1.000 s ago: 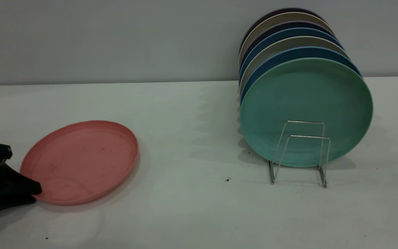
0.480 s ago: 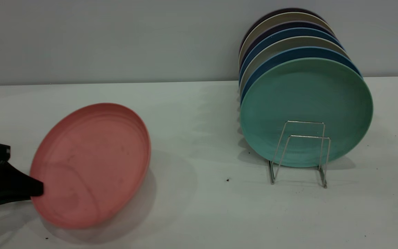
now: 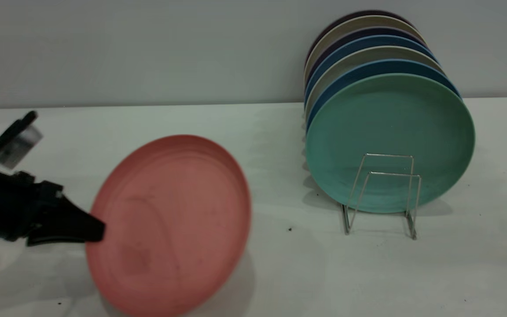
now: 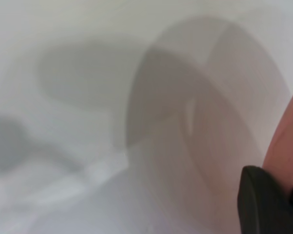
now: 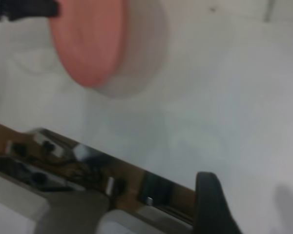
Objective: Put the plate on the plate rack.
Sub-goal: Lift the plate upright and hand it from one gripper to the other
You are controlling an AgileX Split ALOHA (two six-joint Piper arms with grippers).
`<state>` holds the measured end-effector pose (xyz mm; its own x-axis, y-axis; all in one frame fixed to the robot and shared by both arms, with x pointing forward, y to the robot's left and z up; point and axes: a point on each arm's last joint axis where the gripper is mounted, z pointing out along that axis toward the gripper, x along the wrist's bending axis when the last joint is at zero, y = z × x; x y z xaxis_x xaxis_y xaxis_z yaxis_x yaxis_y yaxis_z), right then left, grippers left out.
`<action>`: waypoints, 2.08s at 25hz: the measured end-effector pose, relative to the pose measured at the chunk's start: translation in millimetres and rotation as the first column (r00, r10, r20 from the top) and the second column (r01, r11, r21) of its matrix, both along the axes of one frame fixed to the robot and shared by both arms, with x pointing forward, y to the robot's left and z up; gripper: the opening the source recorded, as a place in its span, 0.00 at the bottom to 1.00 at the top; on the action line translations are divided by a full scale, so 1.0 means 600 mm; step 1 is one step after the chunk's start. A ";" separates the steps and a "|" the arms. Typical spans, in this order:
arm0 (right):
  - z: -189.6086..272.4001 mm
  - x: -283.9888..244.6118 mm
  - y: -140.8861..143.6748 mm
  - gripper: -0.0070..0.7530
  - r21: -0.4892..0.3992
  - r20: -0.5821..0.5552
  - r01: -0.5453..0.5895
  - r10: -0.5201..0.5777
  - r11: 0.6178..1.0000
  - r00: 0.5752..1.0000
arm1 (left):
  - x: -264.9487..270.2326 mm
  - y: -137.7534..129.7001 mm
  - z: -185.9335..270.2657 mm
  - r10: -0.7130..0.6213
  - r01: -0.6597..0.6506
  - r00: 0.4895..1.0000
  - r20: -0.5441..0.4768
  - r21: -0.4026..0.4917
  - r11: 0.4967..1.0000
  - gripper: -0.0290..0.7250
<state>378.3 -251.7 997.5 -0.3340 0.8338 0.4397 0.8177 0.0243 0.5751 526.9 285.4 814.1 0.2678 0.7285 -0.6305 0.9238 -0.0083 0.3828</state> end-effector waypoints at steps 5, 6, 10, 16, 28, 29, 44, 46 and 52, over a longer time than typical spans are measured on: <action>-0.024 0.037 0.008 0.63 0.079 -0.009 -0.016 0.017 0.997 1.000 | 0.002 -0.041 0.020 -0.079 0.078 0.996 0.037 0.030 0.997 0.06; -0.032 0.045 0.008 0.63 0.085 -0.014 -0.024 0.025 0.996 1.000 | 0.002 -0.047 0.024 -0.085 0.083 0.996 0.040 0.034 0.996 0.06; -0.064 0.074 0.012 0.63 0.120 -0.036 -0.041 0.046 0.992 0.998 | 0.002 -0.072 0.042 -0.116 0.114 0.992 0.056 0.035 0.993 0.06; -0.118 0.103 0.016 0.63 0.160 -0.068 -0.074 0.086 0.984 0.994 | -0.003 -0.106 0.048 -0.141 0.141 0.989 0.040 0.016 0.990 0.06; -0.170 0.120 0.024 0.63 0.225 -0.073 -0.115 0.134 0.968 0.988 | -0.018 -0.186 0.050 -0.169 0.169 0.985 0.034 -0.005 0.986 0.06; -0.169 0.121 0.024 0.63 0.228 -0.067 -0.117 0.136 0.967 0.988 | -0.019 -0.190 0.050 -0.171 0.172 0.985 0.034 -0.005 0.985 0.06; -0.176 0.118 0.055 0.63 0.162 -0.053 -0.156 0.167 0.974 0.985 | -0.025 -0.249 0.068 -0.234 0.239 0.971 0.057 -0.093 0.967 0.06; -0.178 0.119 0.053 0.60 0.145 -0.059 -0.147 0.156 0.979 0.986 | -0.028 -0.253 0.072 -0.247 0.253 0.967 0.060 -0.123 0.960 0.06; -0.180 0.120 0.050 0.17 0.122 -0.066 -0.131 0.140 0.984 0.988 | -0.032 -0.256 0.076 -0.271 0.278 0.960 0.065 -0.158 0.947 0.08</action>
<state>450.4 -221.6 889.3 -0.4036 0.7245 0.5588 0.8516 0.0741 0.5189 507.9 131.8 859.7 0.4713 0.5104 -0.7193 0.8779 -0.1931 0.4382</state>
